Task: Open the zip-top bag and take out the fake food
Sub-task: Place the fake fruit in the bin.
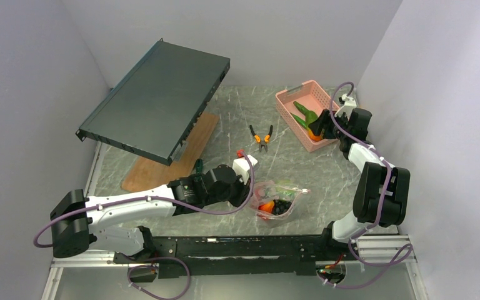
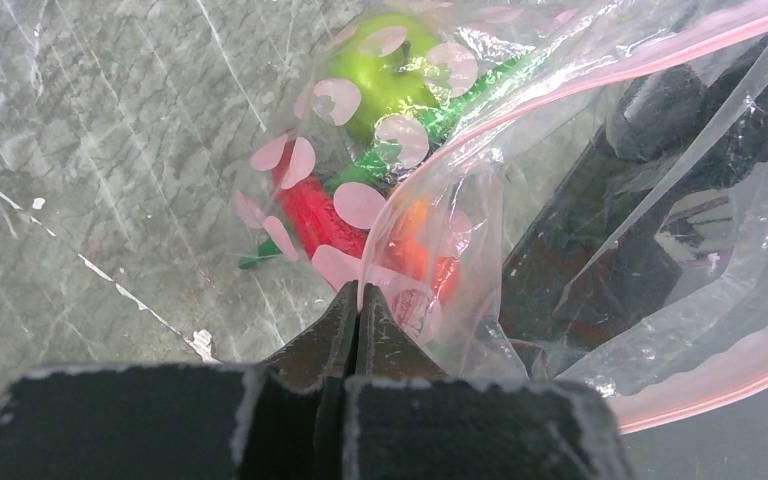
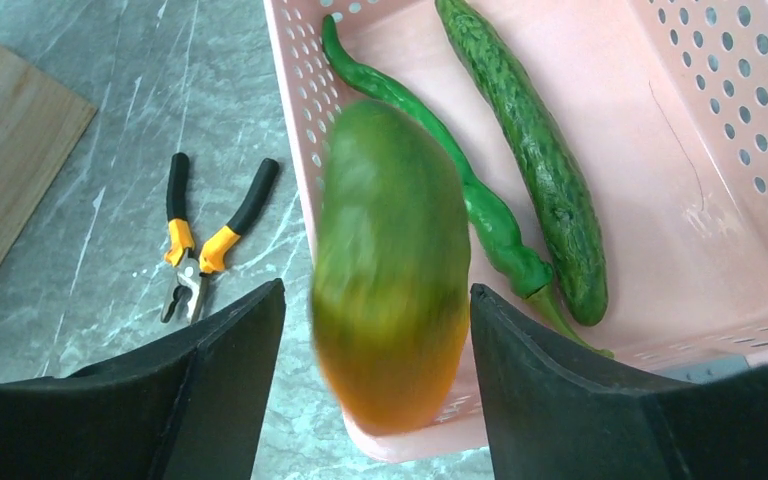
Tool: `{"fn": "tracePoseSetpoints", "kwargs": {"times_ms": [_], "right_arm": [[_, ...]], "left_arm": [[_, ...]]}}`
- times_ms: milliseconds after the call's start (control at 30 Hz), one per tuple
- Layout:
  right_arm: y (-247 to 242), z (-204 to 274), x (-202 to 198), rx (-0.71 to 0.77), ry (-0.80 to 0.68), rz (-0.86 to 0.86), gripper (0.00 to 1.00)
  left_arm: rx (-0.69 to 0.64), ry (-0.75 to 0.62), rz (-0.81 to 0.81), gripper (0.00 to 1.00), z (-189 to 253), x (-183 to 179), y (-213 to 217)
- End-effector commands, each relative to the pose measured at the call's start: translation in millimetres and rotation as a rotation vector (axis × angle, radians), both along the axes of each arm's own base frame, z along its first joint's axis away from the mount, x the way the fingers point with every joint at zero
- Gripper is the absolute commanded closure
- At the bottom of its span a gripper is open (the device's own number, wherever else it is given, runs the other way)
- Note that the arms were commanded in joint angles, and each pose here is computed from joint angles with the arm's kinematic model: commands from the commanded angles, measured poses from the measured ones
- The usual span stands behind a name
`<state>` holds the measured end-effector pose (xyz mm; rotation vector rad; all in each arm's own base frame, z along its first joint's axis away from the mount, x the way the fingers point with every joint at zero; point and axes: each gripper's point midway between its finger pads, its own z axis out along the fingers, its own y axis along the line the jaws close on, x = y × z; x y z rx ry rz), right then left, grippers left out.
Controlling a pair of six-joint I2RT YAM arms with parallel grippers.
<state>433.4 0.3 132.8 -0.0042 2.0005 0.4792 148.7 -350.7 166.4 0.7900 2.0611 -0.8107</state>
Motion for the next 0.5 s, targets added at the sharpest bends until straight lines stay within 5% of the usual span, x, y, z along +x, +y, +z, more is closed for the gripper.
{"fn": "tracePoseSetpoints", "kwargs": {"times_ms": [0, 67, 467], "right_arm": [[-2, 22, 11, -0.018, -0.074, 0.017, 0.29], [-2, 22, 11, -0.019, -0.074, 0.018, 0.02], [-1, 49, 1, -0.071, -0.159, 0.035, 0.00]], "left_arm": [[-0.050, -0.016, 0.011, 1.00, 13, 2, -3], [-0.050, -0.015, 0.012, 1.00, 12, 2, -3], [-0.052, -0.018, 0.016, 1.00, 13, 2, -1]]}}
